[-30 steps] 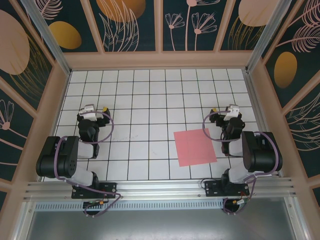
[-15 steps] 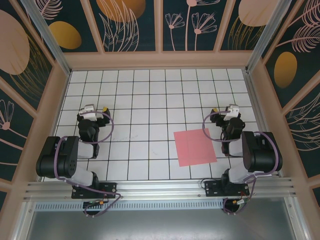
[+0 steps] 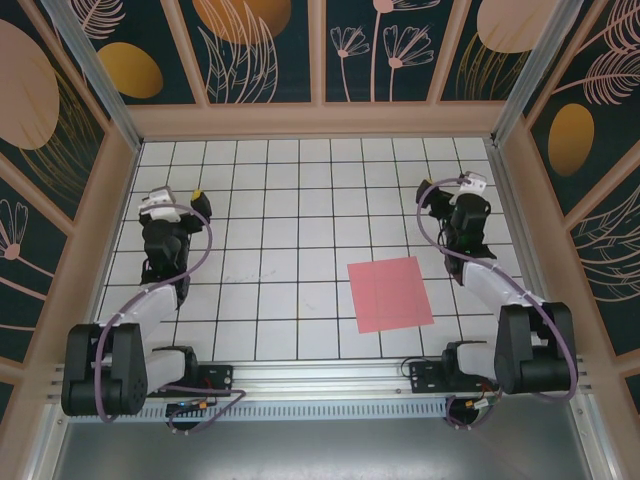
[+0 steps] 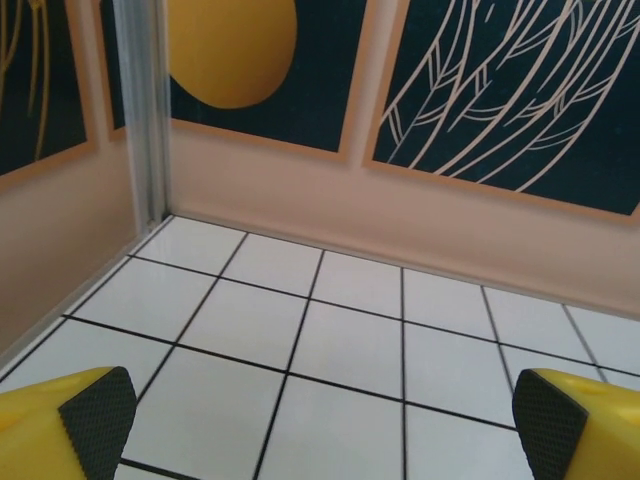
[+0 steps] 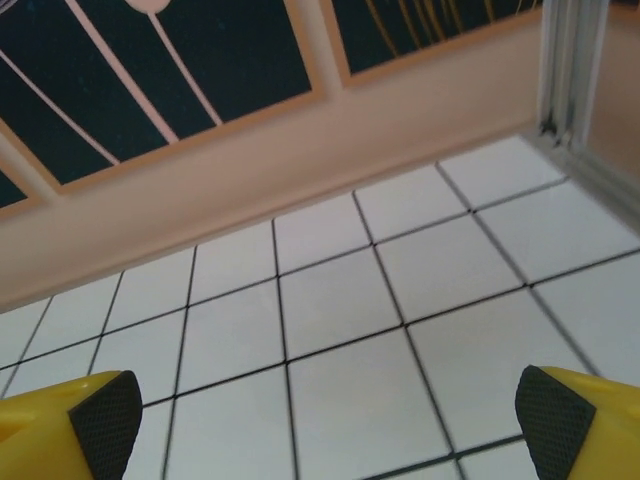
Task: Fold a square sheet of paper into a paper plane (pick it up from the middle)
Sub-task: Move the square sheet of paper to the center of the table.
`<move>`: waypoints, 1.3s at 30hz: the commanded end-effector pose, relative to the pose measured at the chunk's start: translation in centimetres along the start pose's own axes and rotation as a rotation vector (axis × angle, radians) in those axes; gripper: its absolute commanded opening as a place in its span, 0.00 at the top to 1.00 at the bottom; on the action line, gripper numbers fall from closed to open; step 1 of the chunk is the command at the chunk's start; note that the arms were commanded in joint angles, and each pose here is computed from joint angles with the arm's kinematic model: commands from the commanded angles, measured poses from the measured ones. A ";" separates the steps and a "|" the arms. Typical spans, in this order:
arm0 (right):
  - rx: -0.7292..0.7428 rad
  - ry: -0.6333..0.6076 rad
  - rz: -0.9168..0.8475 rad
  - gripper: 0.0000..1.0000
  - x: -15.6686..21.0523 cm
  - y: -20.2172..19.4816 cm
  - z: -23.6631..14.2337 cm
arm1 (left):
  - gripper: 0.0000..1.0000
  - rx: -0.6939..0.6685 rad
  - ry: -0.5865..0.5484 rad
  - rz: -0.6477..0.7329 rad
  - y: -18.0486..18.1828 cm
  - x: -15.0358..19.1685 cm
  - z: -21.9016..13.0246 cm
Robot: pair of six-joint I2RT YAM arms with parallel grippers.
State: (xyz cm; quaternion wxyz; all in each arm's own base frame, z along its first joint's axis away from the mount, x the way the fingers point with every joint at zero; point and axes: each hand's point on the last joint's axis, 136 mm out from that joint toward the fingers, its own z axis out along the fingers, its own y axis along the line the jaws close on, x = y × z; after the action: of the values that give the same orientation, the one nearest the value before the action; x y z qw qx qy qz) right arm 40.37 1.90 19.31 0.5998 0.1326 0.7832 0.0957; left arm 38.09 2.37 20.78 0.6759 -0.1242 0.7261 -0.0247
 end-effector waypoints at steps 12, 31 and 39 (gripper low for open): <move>0.029 0.752 0.165 0.02 18.1 6.2 -9.2 | 0.01 0.086 0.160 -0.241 -2.4 -0.6 -0.2; 0.046 0.904 0.095 0.03 24.8 7.9 -8.8 | 0.01 0.154 0.257 -0.293 -3.8 1.7 0.4; -0.007 0.917 0.070 0.04 26.0 11.7 -4.1 | 0.02 0.222 0.321 -0.372 -5.1 3.1 0.5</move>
State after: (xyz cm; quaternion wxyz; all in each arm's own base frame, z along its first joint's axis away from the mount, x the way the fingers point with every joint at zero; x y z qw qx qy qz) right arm 30.94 19.35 2.69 0.2214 0.1244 0.9546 0.1557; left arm 38.83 -2.41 18.02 0.5472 -0.1739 0.7905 -0.2131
